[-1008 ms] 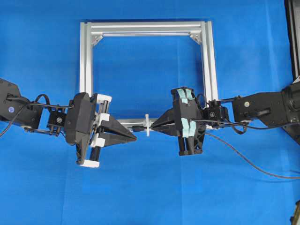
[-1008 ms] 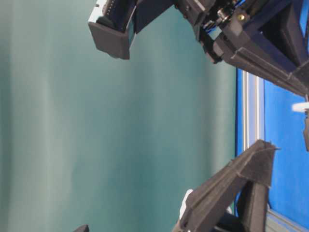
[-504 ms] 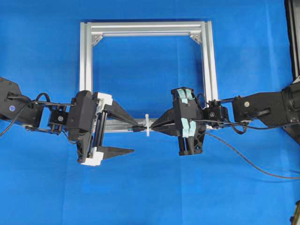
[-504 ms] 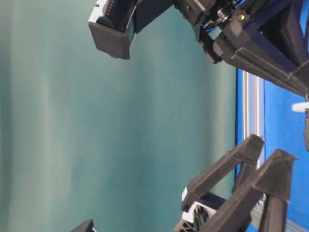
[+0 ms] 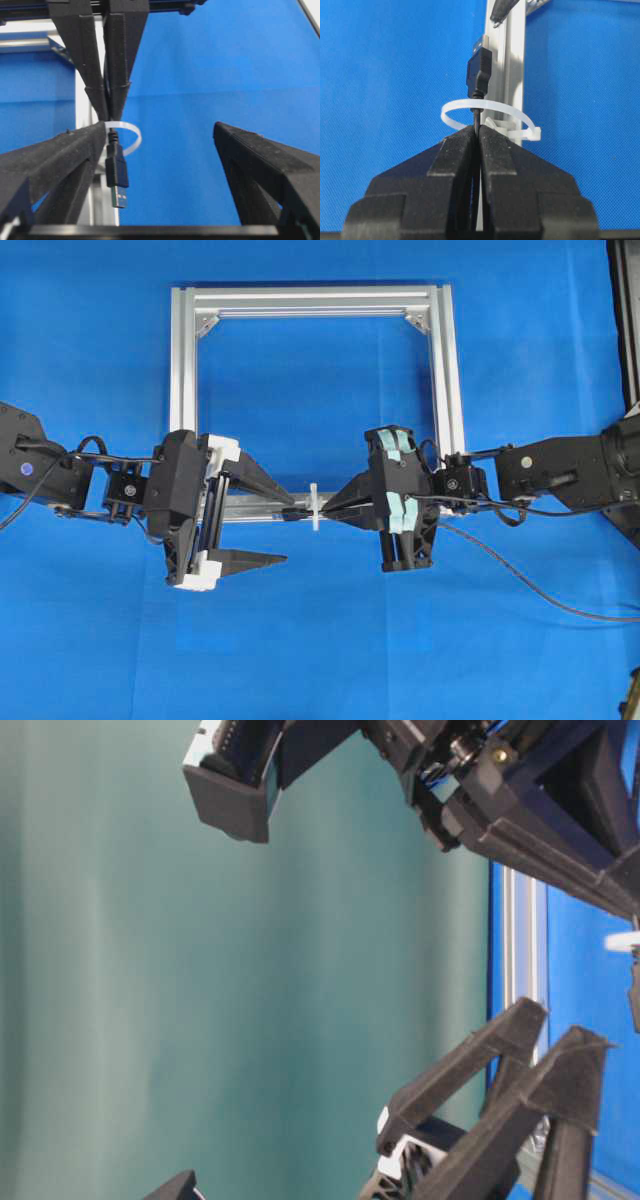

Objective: Insert the wire through the string loop located in the center.
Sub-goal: 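Close the left gripper on the USB plug beyond the loop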

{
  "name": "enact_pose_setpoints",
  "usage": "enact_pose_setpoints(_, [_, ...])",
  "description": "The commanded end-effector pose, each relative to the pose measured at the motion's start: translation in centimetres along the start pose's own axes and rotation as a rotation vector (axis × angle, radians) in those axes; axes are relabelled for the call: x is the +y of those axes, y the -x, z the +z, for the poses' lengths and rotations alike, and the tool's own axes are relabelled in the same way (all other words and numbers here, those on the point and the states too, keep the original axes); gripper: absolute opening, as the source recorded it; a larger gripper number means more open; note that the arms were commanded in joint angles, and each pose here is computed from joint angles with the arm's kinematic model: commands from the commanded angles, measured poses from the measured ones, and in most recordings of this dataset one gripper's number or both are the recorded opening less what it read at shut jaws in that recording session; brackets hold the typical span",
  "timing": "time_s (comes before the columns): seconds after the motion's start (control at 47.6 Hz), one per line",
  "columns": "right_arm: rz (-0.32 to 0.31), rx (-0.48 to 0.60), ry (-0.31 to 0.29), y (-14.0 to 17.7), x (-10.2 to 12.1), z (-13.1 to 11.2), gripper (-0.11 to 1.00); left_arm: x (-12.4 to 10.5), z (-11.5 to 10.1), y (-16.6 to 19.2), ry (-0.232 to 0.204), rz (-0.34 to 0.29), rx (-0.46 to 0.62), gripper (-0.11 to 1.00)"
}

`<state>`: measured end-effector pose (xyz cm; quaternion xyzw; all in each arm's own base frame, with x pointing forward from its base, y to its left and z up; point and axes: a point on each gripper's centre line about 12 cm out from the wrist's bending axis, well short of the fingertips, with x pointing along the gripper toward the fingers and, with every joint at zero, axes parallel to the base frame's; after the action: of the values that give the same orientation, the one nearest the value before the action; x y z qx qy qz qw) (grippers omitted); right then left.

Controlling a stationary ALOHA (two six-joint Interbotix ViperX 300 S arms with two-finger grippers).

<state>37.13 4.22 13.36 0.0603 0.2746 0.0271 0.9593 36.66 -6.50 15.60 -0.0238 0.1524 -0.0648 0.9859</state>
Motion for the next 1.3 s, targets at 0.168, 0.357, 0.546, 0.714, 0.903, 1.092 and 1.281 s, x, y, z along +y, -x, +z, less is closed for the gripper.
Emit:
enact_pose_setpoints(0.168, [0.003, -0.032, -0.001, 0.1, 0.1, 0.9, -0.03, 0.3, -0.1, -0.8, 0.001, 0.008, 0.001, 0.92])
enact_pose_setpoints(0.357, [0.004, -0.029, 0.0, 0.1, 0.1, 0.8, -0.03, 1.1, -1.7, -2.1, 0.005, 0.03, 0.046, 0.92])
enact_pose_setpoints(0.546, [0.003, -0.031, 0.0, 0.1, 0.1, 0.9, -0.03, 1.6, -2.2, -2.4, 0.008, 0.041, 0.06, 0.92])
enact_pose_setpoints(0.714, [0.003, -0.029, -0.001, 0.1, 0.1, 0.8, -0.03, 1.7, -2.4, -2.4, 0.009, 0.044, 0.071, 0.92])
enact_pose_setpoints(0.903, [0.005, -0.032, 0.001, 0.1, 0.1, 0.9, -0.03, 1.7, -2.4, -2.4, 0.011, 0.044, 0.074, 0.92])
enact_pose_setpoints(1.092, [0.003, -0.031, -0.001, 0.1, 0.1, 0.9, -0.03, 1.7, -2.4, -2.4, 0.012, 0.045, 0.077, 0.91])
enact_pose_setpoints(1.281, [0.005, -0.03, 0.0, 0.1, 0.1, 0.9, -0.03, 1.7, -2.4, -2.4, 0.011, 0.044, 0.077, 0.91])
